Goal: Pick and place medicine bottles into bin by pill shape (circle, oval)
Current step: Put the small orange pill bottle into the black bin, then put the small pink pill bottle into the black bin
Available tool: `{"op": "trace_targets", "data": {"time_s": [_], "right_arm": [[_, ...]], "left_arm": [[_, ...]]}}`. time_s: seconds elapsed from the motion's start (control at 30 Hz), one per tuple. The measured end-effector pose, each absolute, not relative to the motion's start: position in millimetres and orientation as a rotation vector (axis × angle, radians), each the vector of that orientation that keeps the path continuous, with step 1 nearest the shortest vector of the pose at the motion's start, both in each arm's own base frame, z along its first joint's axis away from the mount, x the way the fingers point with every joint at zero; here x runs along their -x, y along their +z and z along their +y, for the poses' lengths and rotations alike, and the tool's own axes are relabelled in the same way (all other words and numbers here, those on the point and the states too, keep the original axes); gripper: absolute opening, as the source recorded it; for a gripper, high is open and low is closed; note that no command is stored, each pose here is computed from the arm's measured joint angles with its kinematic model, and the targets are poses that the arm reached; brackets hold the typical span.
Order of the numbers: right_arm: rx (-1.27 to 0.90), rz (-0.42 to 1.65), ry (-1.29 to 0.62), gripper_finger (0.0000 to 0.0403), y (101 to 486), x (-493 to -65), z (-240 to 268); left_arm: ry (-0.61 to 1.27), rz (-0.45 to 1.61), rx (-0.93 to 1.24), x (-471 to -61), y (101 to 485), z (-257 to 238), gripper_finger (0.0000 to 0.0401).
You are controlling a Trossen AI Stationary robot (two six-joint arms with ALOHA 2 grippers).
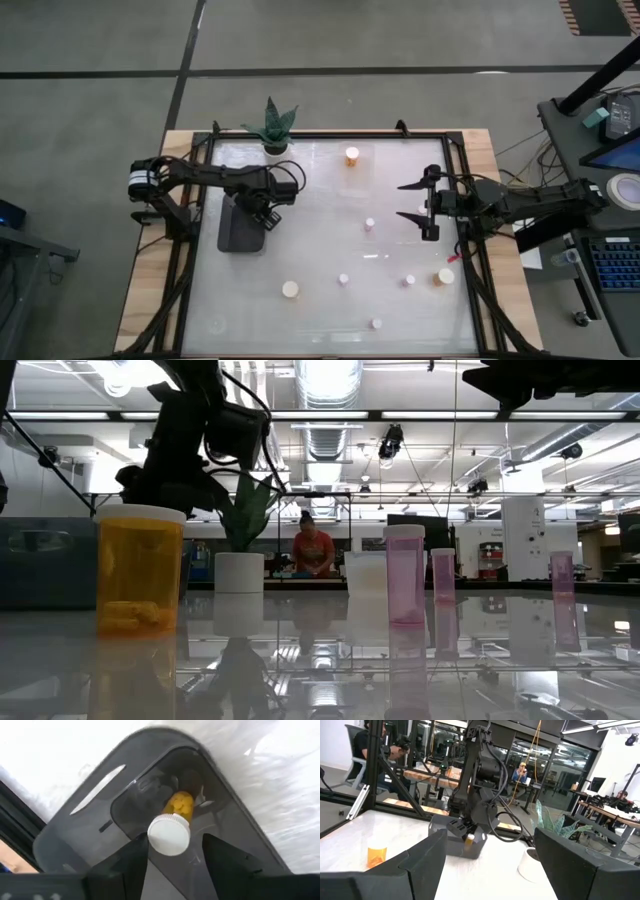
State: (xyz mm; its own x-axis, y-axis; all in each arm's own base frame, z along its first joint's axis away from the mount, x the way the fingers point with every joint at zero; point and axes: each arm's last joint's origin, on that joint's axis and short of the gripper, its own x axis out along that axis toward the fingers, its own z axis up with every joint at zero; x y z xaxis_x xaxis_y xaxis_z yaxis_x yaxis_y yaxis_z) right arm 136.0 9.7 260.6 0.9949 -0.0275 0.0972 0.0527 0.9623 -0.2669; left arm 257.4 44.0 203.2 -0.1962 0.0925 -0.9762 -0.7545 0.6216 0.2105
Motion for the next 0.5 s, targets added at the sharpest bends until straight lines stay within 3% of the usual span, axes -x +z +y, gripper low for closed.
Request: {"op": "trace_targets", "data": {"time_s": [0.3, 0.5], "right_arm": [[0.270, -0.091, -0.049, 0.0288, 260.6, -135.9, 9.5], [0.263, -0.093, -0.052, 0.0288, 260.8, -135.8, 9.4]], "left_arm": [[0.794, 1.479, 0.575, -245.8, 236.5, 41.2, 0.0173], [0.687, 1.256, 0.543, -239.9, 267.7, 25.6, 0.0173]]}}
